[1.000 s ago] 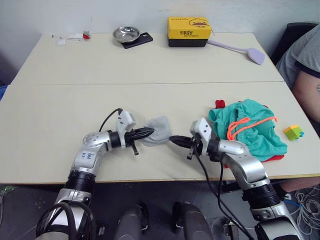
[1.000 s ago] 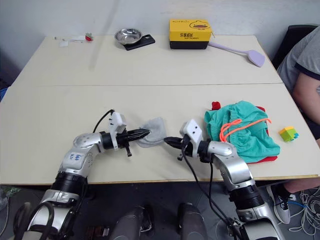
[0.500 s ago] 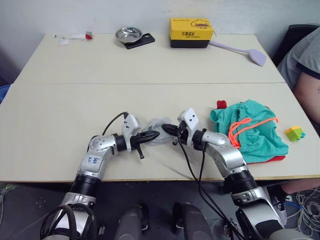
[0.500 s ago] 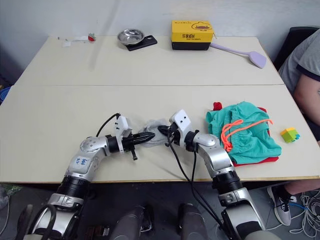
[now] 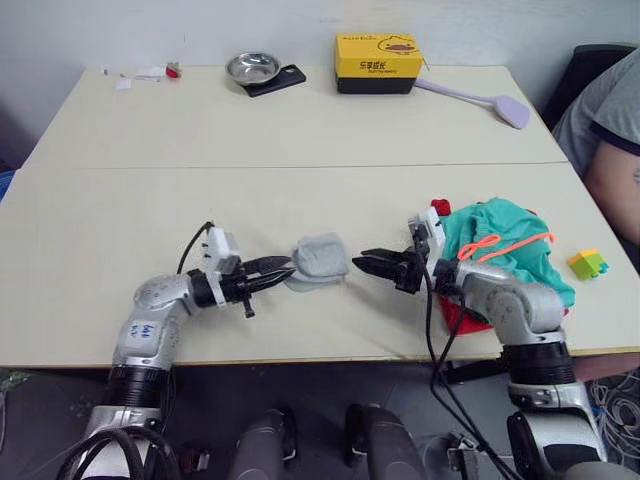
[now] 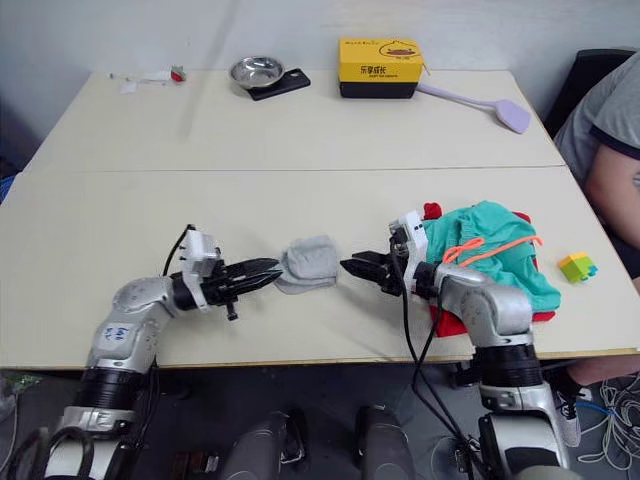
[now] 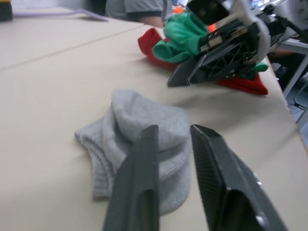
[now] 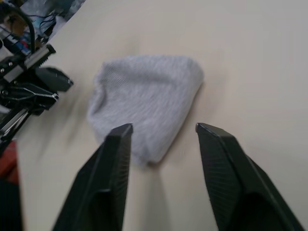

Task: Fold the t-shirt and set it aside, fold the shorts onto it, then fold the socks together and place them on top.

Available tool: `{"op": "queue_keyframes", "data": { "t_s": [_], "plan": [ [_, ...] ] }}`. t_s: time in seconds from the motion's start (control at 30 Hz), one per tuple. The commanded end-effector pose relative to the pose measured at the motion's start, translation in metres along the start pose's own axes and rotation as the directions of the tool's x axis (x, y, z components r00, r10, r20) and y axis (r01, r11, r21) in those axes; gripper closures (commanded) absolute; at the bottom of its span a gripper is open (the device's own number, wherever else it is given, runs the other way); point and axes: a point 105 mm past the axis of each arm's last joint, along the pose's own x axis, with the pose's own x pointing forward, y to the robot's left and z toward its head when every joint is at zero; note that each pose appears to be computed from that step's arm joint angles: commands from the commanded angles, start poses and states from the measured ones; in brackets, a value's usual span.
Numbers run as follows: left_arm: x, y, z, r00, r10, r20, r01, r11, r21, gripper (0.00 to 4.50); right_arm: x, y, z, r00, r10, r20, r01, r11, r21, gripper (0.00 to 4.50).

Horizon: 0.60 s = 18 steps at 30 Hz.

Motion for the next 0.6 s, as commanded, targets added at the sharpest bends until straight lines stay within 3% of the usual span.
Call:
{"op": "queue_keyframes", "data": {
  "t_s": [0.03, 0.13, 0.27, 0.47, 0.6],
  "plan": [
    [-0.018, -0.004, 0.020, 0.999, -0.032, 0.012, 0.031, 0.997, 0.076, 2.28, 0.000, -0.002, 0.004, 0.996, -0.038, -0.076, 0.045, 0.995, 0.086, 1.05],
    [-0.032, -0.009, 0.023, 0.998, -0.056, -0.011, 0.057, 0.995, 0.088, 1.33, 0.010, -0.005, 0.000, 0.991, -0.047, -0.128, 0.067, 0.984, 0.162, 0.03],
    [-0.044, -0.014, 0.028, 0.998, -0.068, -0.016, 0.069, 0.993, 0.101, 0.10, 0.027, -0.002, -0.003, 0.989, -0.006, -0.149, 0.047, 0.960, 0.275, 0.00],
    [-0.059, -0.014, 0.032, 1.000, -0.027, -0.014, 0.028, 0.992, 0.127, 0.02, 0.057, 0.015, -0.008, 0.976, 0.079, -0.203, -0.005, 0.940, 0.340, 0.00],
    [-0.060, -0.016, 0.032, 1.000, 0.004, -0.006, -0.004, 0.992, 0.123, 0.00, 0.073, 0.026, -0.013, 0.965, 0.100, -0.241, -0.019, 0.948, 0.319, 0.94]
  ]
}}
